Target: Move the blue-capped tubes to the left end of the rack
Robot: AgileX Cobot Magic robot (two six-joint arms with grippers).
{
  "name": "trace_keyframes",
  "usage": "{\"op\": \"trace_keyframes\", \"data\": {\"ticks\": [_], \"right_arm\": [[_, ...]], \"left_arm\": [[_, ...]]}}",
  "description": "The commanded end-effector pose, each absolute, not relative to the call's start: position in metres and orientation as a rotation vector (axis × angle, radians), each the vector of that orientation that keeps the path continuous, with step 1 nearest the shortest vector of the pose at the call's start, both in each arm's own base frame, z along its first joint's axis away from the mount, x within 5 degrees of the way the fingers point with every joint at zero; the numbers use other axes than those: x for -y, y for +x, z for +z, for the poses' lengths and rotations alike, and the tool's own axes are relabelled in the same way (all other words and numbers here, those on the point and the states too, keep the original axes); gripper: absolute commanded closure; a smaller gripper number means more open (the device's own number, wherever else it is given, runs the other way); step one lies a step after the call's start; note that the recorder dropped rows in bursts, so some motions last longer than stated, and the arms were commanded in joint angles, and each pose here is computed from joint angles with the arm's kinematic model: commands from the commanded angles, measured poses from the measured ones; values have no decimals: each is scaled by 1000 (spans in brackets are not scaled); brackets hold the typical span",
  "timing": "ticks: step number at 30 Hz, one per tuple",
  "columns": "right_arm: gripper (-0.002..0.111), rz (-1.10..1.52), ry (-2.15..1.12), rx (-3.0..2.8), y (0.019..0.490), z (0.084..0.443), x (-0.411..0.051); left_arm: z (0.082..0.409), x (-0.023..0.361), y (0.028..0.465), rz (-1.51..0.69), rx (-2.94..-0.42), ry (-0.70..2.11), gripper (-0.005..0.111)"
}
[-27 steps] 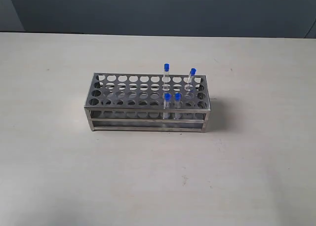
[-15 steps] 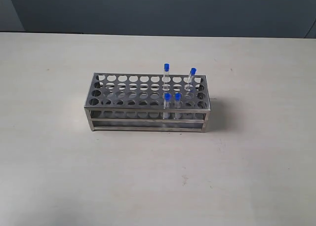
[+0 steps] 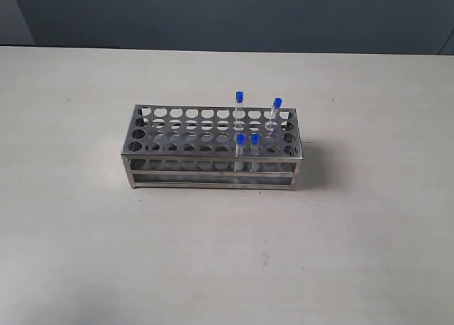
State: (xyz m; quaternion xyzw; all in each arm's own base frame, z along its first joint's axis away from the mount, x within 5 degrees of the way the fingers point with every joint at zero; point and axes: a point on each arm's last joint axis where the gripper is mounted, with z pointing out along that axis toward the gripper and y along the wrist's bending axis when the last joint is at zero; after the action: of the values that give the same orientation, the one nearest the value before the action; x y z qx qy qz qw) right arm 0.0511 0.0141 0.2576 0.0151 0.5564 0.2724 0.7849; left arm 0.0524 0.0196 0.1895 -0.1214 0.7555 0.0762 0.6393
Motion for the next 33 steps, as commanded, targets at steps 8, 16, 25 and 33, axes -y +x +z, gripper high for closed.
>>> {"op": "trace_keyframes", "data": {"ticks": [8,16,25,33], "right_arm": [[108,151,-409,-1437,209,352,-84],[108,303,-567,-1643,250,242,-139],[56,411,-637,-1743,266,180,-160],[54,422,-629,-1745,282,165,-169]], "left_arm": [[190,-20,52,172,-1724,-279,106],[190,-20,52,171,-1722,-278,106],[190,-20,52,171,-1722,-278,106],[190,-20,52,172,-1724,-279,106]]}}
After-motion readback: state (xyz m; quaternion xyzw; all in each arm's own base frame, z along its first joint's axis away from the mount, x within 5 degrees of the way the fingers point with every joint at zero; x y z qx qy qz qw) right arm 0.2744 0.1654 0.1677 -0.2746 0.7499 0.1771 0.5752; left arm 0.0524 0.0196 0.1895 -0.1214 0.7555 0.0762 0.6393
